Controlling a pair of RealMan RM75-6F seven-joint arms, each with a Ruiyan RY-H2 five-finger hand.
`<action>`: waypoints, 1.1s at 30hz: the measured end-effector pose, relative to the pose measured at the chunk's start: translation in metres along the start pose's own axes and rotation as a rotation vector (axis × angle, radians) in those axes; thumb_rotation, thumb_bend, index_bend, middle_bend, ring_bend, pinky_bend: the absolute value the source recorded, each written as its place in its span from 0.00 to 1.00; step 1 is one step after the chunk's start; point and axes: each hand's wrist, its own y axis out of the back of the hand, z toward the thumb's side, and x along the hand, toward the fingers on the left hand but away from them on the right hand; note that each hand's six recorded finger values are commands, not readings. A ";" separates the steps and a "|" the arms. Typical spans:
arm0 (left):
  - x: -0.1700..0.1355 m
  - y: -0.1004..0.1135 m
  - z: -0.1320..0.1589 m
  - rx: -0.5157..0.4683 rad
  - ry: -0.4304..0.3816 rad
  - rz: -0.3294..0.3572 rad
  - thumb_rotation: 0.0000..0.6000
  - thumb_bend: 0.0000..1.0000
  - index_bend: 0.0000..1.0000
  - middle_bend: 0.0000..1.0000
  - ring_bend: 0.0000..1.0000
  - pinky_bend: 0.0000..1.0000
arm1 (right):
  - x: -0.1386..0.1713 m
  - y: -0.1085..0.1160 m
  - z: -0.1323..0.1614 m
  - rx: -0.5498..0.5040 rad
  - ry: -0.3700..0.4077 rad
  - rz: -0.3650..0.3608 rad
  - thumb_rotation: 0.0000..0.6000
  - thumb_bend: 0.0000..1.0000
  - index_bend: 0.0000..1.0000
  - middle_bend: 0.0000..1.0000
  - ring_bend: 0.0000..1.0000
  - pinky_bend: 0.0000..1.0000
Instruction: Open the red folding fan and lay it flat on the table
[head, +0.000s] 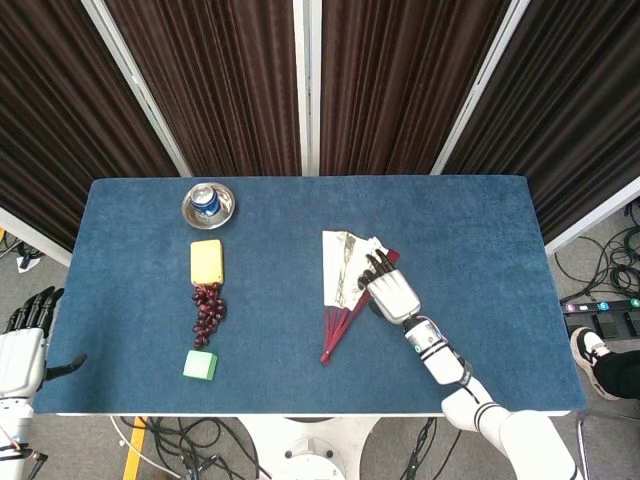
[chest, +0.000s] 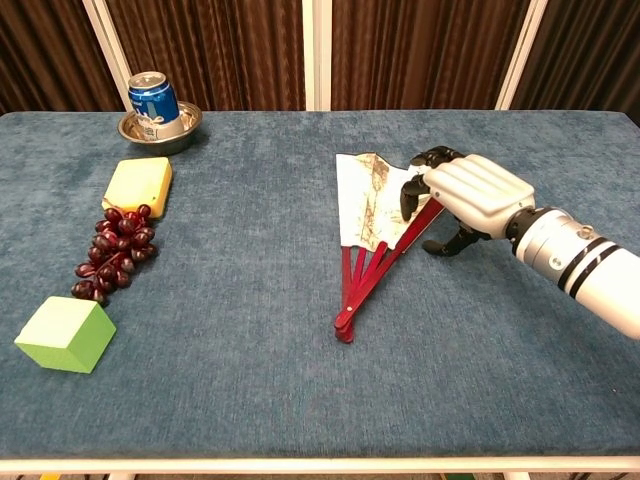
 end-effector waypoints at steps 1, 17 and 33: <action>0.000 0.000 0.000 -0.002 0.000 0.001 1.00 0.11 0.11 0.16 0.11 0.16 | 0.000 -0.001 0.001 0.005 0.001 -0.002 1.00 0.15 0.46 0.38 0.11 0.00; 0.015 0.008 0.006 0.021 -0.054 0.038 1.00 0.09 0.11 0.16 0.11 0.16 | -0.027 0.034 0.021 0.137 0.146 -0.101 1.00 0.71 0.68 0.55 0.30 0.05; 0.078 -0.004 0.071 -0.398 -0.246 -0.067 1.00 0.09 0.11 0.16 0.11 0.18 | -0.025 0.144 0.019 -0.003 0.327 -0.147 1.00 0.81 0.77 0.64 0.36 0.08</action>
